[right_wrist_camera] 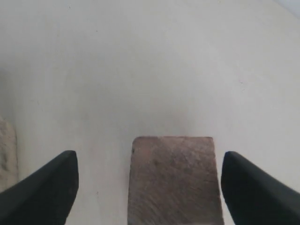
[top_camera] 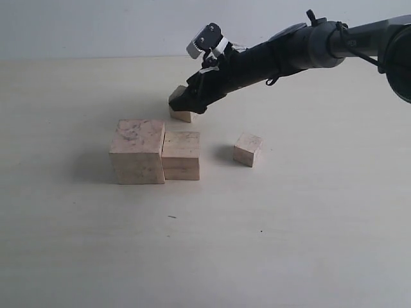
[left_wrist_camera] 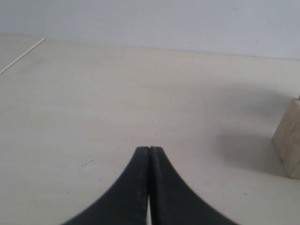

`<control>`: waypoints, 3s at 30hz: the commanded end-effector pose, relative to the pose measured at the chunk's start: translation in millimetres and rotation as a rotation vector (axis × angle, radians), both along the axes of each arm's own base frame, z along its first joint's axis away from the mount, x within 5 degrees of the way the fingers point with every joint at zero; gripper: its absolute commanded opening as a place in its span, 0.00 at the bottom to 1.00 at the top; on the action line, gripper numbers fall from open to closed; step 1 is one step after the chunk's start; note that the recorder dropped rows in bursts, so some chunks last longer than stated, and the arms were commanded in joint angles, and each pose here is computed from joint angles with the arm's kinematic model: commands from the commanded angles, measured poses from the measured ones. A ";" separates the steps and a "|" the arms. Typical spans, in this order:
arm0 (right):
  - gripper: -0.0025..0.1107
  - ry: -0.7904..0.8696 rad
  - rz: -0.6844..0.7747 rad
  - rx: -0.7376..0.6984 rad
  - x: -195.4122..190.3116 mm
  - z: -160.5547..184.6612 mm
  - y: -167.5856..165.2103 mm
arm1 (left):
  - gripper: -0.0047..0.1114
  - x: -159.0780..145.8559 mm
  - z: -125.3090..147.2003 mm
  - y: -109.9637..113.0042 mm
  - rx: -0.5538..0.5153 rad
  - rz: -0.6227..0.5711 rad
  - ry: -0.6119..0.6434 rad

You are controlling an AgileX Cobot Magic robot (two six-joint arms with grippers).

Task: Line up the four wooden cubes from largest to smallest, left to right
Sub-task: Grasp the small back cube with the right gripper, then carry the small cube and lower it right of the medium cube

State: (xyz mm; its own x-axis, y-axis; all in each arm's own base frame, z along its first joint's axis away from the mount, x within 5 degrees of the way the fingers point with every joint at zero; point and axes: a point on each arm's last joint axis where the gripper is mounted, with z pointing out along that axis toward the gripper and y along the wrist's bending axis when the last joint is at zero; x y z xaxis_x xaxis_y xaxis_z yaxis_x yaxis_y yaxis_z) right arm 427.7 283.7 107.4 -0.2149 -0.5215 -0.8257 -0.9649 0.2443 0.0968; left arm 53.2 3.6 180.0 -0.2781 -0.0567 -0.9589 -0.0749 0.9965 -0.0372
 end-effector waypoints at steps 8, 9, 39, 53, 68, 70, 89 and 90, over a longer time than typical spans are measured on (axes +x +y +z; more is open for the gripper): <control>0.72 -0.041 0.052 0.043 7.1 19.5 -4.1 | 0.04 -0.1 1.1 -0.2 -0.002 -0.002 -0.016; 0.72 -0.042 0.055 0.041 7.1 17.7 -4.1 | 0.04 -0.1 1.1 -0.2 -0.002 -0.002 -0.016; 0.08 0.016 -0.015 -0.029 14.9 4.9 -18.5 | 0.04 -0.1 1.1 -0.2 -0.002 -0.002 -0.016; 0.02 0.036 0.171 -0.083 2.0 119.4 -105.7 | 0.04 -0.1 1.1 -0.2 -0.002 -0.002 -0.016; 0.02 0.154 0.159 -0.112 -20.1 108.9 -104.2 | 0.04 -0.1 1.1 -0.2 -0.002 -0.002 -0.016; 0.02 0.159 0.129 -0.105 -23.3 123.4 -105.2 | 0.04 -0.1 1.1 -0.2 -0.002 -0.002 -0.016; 0.02 0.196 -0.122 0.047 -117.6 220.1 -86.5 | 0.04 -0.1 1.1 -0.2 -0.002 -0.002 -0.016; 0.02 0.175 -0.142 0.063 -123.1 219.3 -89.6 | 0.04 -0.1 1.1 -0.2 -0.002 -0.002 -0.016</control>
State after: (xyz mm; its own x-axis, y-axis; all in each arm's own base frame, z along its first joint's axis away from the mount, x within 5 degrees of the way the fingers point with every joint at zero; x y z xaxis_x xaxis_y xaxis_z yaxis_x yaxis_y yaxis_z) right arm 318.7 198.5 319.9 -0.4448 -0.4938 -0.7472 -0.8887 0.3467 0.2999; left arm 53.2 3.6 180.0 -0.2781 -0.0567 -0.9589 -0.0749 0.9965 -0.0372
